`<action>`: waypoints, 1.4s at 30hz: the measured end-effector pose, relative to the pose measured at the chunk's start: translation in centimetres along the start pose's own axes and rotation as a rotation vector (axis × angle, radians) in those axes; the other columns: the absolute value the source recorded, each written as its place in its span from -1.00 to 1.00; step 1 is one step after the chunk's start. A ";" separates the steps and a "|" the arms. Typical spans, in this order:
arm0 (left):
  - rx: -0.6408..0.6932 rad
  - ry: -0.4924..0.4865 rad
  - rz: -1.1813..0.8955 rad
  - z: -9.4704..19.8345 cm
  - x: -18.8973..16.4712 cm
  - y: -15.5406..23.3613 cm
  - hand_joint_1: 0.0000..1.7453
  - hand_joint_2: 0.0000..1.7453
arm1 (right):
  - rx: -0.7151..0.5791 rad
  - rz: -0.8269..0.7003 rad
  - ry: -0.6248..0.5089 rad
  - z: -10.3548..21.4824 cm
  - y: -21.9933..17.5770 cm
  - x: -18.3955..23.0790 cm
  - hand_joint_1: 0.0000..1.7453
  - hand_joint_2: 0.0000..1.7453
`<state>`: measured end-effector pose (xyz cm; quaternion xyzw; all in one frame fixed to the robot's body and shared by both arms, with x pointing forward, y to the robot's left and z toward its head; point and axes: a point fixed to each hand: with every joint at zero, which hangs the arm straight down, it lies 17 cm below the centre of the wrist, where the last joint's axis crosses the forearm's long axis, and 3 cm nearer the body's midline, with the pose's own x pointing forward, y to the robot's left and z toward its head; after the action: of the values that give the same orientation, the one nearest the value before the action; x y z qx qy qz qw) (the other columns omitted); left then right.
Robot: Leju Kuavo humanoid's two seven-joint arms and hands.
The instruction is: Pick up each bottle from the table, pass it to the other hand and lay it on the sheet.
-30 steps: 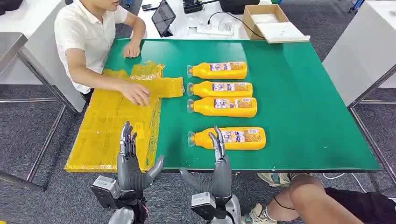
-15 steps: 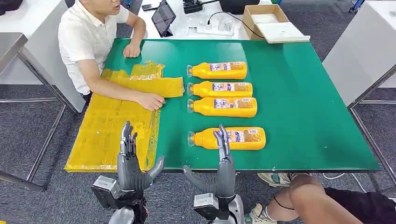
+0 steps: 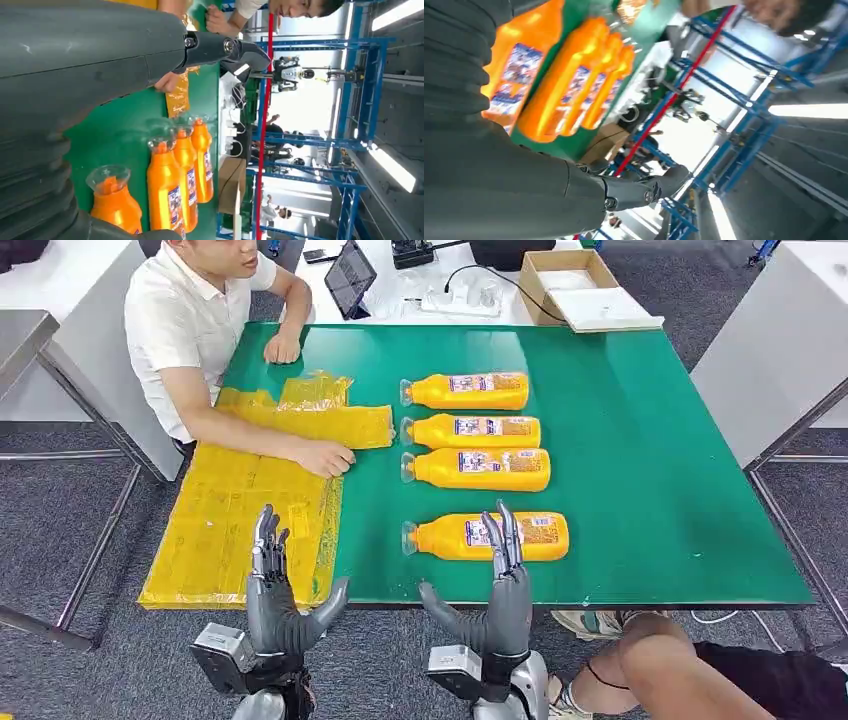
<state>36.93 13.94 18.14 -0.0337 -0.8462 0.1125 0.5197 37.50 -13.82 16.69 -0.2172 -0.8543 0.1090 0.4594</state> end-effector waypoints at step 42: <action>-0.052 -0.015 -0.047 0.2 -0.1 0.8 -1.00 1.00 | 0.288 0.676 0.201 1.6 -6.2 -15.7 -1.00 1.00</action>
<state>36.79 14.67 17.82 -0.0266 -0.8533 0.0787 0.5147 42.07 -26.71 6.60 -0.4296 -0.6612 0.3514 0.5047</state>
